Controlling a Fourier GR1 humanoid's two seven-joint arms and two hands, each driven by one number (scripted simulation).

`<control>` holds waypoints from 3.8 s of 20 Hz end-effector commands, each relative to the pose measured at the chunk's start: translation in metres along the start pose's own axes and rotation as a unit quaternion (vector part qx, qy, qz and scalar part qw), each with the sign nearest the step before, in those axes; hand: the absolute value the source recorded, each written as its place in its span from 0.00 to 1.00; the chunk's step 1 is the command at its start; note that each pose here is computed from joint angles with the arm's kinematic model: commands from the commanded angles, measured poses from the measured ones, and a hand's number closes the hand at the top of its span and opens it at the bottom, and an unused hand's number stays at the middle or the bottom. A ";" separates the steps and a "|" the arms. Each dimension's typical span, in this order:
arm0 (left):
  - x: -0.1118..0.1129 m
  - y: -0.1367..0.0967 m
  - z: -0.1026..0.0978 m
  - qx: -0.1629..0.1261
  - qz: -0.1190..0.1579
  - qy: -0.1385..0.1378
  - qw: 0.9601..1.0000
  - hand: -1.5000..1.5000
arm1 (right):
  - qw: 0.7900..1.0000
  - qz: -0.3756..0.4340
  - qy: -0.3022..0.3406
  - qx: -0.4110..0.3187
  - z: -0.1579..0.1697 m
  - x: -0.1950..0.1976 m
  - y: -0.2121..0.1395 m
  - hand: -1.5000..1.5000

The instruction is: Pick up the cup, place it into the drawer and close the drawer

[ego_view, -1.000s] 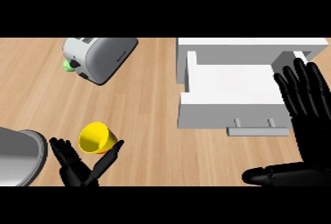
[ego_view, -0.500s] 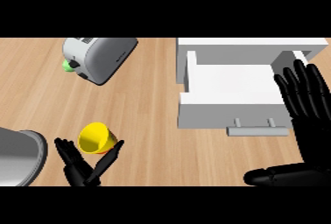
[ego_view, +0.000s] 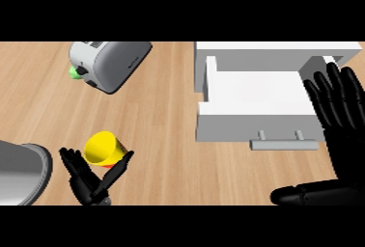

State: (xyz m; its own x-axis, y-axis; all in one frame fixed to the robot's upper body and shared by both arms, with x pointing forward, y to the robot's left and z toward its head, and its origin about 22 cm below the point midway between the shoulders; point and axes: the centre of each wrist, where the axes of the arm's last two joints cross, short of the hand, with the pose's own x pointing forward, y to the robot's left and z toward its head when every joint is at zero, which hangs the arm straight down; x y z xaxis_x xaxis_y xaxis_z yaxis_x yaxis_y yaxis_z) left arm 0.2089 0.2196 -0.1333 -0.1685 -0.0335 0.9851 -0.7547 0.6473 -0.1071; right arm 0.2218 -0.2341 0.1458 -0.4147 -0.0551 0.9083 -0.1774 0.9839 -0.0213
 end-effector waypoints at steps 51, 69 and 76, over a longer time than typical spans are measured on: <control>0.115 -0.073 -0.085 -0.461 0.222 -0.098 0.854 1.00 | 1.000 0.004 0.015 -0.006 0.003 -0.015 -0.016 0.00; 0.255 -0.196 -0.071 -0.481 0.205 -0.121 0.844 1.00 | 1.000 0.016 0.000 -0.020 0.000 0.003 -0.033 0.00; 0.284 -0.248 -0.059 -0.490 0.180 -0.124 0.844 1.00 | 1.000 0.015 -0.002 -0.014 0.003 -0.021 -0.032 0.00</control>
State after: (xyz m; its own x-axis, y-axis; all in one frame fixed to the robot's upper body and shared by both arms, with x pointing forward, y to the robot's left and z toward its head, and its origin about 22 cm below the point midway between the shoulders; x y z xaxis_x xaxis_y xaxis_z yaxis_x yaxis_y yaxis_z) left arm 0.3746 0.1114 0.1588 -0.4990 0.2364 0.8338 0.2412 0.9620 -0.1284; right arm 0.2278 -0.2529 0.1324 -0.4124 -0.0304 0.9105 -0.1511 0.9879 -0.0355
